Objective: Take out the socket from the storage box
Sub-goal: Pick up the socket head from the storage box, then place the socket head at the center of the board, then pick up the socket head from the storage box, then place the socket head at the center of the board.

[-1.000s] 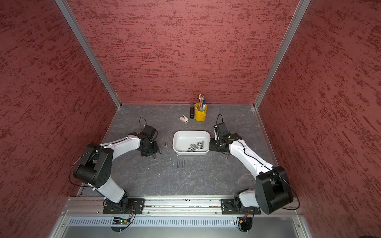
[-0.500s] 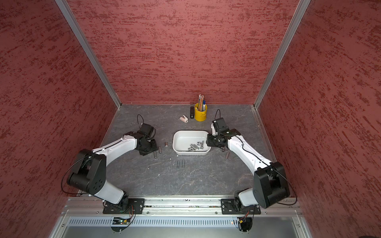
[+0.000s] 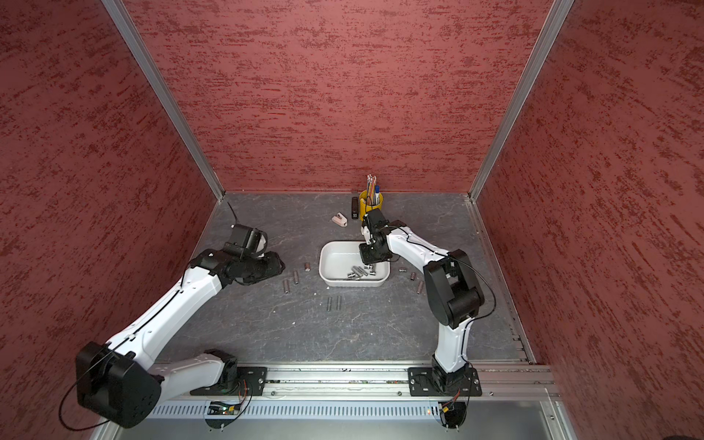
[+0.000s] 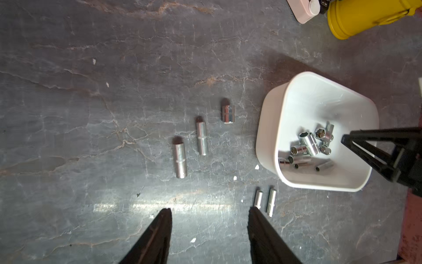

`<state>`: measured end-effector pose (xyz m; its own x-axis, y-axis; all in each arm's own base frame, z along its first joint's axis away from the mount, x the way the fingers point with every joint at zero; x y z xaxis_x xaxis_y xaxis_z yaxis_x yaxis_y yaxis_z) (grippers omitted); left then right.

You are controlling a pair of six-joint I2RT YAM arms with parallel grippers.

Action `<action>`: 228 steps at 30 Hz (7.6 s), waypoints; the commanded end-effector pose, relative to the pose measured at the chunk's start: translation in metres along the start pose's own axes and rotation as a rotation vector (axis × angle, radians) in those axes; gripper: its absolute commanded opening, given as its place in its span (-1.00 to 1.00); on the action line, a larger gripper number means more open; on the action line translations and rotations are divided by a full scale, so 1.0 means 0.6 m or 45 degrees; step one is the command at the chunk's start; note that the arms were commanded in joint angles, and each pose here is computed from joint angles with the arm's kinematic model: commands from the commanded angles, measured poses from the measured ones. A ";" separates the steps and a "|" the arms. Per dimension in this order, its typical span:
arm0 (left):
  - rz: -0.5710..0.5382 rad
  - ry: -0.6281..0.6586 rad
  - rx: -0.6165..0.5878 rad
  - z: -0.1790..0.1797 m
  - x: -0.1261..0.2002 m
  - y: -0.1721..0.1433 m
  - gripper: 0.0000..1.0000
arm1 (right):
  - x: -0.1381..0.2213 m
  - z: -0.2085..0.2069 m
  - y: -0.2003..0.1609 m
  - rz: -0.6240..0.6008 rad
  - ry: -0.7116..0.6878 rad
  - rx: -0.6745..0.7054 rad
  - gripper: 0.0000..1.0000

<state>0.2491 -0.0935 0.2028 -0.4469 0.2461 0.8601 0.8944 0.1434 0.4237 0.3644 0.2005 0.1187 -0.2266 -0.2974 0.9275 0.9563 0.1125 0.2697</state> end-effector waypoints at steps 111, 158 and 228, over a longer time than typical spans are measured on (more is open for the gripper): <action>0.001 -0.065 -0.173 -0.034 0.042 -0.034 0.20 | 0.134 -0.310 -0.182 -0.181 -0.375 -1.034 -0.13; 0.370 0.231 -0.462 -0.425 -0.418 -0.008 0.10 | 0.186 -0.266 -0.192 -0.361 -0.181 -0.936 -0.08; 0.298 0.136 -0.396 -0.350 -0.209 -0.179 -1.00 | 0.176 -0.257 -0.186 -0.341 -0.108 -0.926 -0.12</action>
<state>0.2035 -0.3272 0.1099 -0.1901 0.1261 0.9736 0.9443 -0.2479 0.2165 0.2592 0.0099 0.1458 -0.4378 -0.1412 0.8879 0.7402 -0.6171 0.2669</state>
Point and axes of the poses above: each gripper's point midway between its finger pads, its own x axis back along the fingers, its own z axis along the line the jaws close on, y = z × x, the point moved 5 cm from there along x, back along the fingers, and after that the axes turned 9 degrees about -x, right-handed, at the moved point
